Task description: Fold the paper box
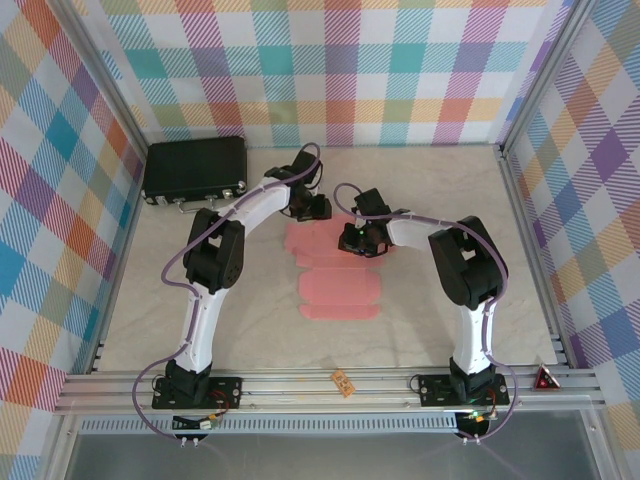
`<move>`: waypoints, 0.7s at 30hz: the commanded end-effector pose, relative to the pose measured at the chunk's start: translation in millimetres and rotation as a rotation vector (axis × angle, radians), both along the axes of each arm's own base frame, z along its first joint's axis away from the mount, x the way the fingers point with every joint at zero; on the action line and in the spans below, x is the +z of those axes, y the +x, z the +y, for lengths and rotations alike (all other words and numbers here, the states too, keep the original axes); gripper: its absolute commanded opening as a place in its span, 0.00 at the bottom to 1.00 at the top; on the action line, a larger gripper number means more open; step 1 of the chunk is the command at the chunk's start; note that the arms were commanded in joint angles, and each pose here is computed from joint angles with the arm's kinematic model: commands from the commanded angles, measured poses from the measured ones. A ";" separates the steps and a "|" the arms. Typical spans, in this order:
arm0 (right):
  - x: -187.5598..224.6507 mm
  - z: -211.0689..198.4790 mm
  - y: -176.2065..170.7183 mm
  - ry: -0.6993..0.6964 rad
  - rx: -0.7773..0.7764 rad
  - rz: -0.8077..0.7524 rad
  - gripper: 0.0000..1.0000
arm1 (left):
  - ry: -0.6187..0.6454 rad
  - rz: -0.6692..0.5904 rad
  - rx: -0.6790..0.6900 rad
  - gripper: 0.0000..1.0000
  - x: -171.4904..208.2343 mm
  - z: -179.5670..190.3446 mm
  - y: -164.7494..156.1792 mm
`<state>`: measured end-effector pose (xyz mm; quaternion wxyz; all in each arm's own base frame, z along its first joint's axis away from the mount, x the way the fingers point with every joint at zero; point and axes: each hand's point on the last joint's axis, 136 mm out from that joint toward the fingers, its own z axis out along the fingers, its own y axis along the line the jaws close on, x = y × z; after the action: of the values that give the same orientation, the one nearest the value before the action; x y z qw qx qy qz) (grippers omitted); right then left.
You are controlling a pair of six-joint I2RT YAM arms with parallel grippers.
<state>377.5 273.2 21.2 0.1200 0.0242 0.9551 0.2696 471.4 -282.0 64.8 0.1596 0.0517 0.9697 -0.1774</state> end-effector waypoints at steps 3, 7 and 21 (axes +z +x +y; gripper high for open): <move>-35.9 -7.3 -22.0 -0.067 0.003 0.113 0.15 | 0.010 0.021 -0.046 0.40 -8.1 -11.0 -3.1; -34.9 -6.7 -21.6 -0.064 0.004 0.111 0.15 | 0.008 0.033 -0.053 0.40 -13.8 -13.3 -3.4; 0.1 -7.7 -13.1 -0.046 0.002 0.028 0.16 | -0.029 -0.112 -0.047 0.43 35.5 -10.9 3.4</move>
<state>378.8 275.4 23.4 0.1215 0.0235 0.9535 0.2749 473.5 -290.3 51.4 0.1593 0.0689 0.9681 -0.1808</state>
